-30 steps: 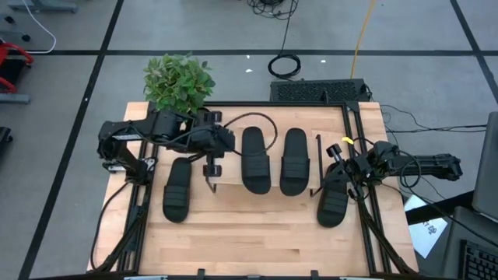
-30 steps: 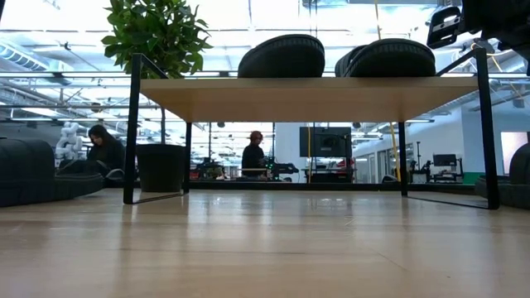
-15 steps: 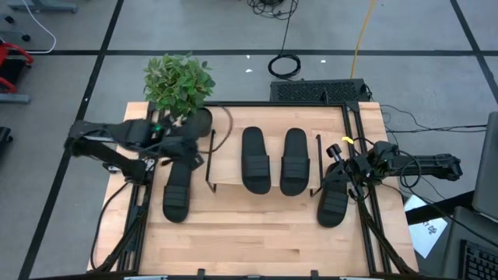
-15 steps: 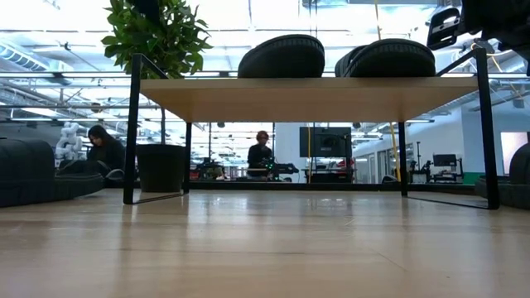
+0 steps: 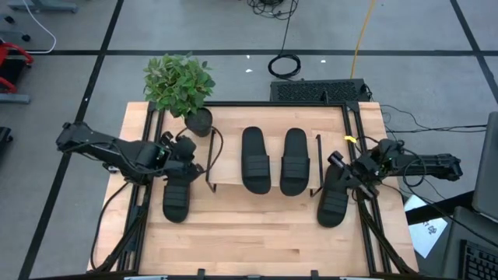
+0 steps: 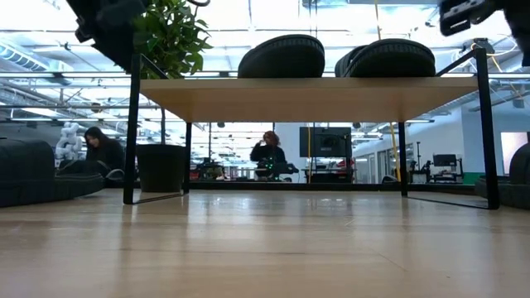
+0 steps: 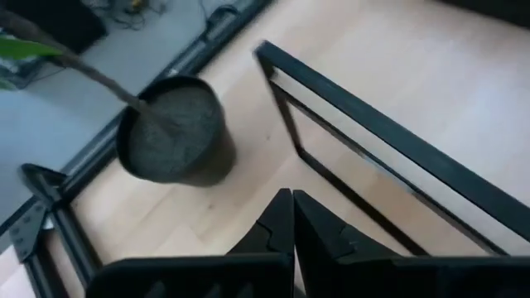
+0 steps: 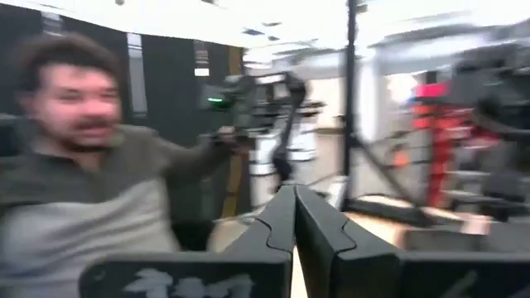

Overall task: Pick and place slides into the shelf
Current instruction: Adjust the shelf

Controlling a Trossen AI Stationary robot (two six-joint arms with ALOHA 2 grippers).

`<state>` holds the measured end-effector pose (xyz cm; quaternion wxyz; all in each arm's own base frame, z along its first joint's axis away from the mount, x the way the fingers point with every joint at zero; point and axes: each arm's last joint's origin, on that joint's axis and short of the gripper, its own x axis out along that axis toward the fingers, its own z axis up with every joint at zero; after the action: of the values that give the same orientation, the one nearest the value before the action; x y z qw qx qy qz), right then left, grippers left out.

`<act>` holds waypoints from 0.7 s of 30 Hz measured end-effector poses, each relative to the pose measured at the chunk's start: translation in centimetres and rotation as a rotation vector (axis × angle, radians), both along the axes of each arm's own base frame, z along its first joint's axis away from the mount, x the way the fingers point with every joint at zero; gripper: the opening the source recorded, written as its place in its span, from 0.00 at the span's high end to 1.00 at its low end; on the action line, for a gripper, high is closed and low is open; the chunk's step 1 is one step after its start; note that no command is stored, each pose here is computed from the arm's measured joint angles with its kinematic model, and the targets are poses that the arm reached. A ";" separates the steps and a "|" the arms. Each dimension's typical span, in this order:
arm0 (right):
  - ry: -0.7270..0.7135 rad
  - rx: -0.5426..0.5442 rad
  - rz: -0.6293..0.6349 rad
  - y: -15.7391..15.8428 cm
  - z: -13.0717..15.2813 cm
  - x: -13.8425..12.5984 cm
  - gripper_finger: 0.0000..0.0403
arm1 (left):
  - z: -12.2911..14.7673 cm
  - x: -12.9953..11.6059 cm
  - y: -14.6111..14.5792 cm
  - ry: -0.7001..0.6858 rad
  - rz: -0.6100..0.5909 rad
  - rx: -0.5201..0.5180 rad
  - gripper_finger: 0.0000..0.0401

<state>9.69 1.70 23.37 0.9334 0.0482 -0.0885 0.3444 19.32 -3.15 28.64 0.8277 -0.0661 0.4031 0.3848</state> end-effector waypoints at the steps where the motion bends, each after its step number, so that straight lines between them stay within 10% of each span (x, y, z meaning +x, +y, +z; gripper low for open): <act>1: 0.025 0.010 0.039 0.1 -0.1 0.0 1.00 | -0.2 0.0 0.0 0.004 0.007 0.004 0.99; 8: 0.266 0.109 0.153 0.6 -1.3 0.0 1.00 | -0.7 -0.1 0.1 0.006 0.021 0.038 0.99; 15: 0.075 0.101 0.393 1.8 0.8 -1.1 1.00 | -0.7 0.0 0.5 0.009 0.031 0.070 0.99; 21: 0.132 0.136 0.327 2.4 0.2 -0.7 1.00 | -0.7 0.1 0.8 0.004 0.044 0.072 0.99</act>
<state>8.99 4.08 23.61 0.8635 0.1475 -0.0409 0.4807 19.41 -2.36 27.99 0.8200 -0.0444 0.3893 0.4171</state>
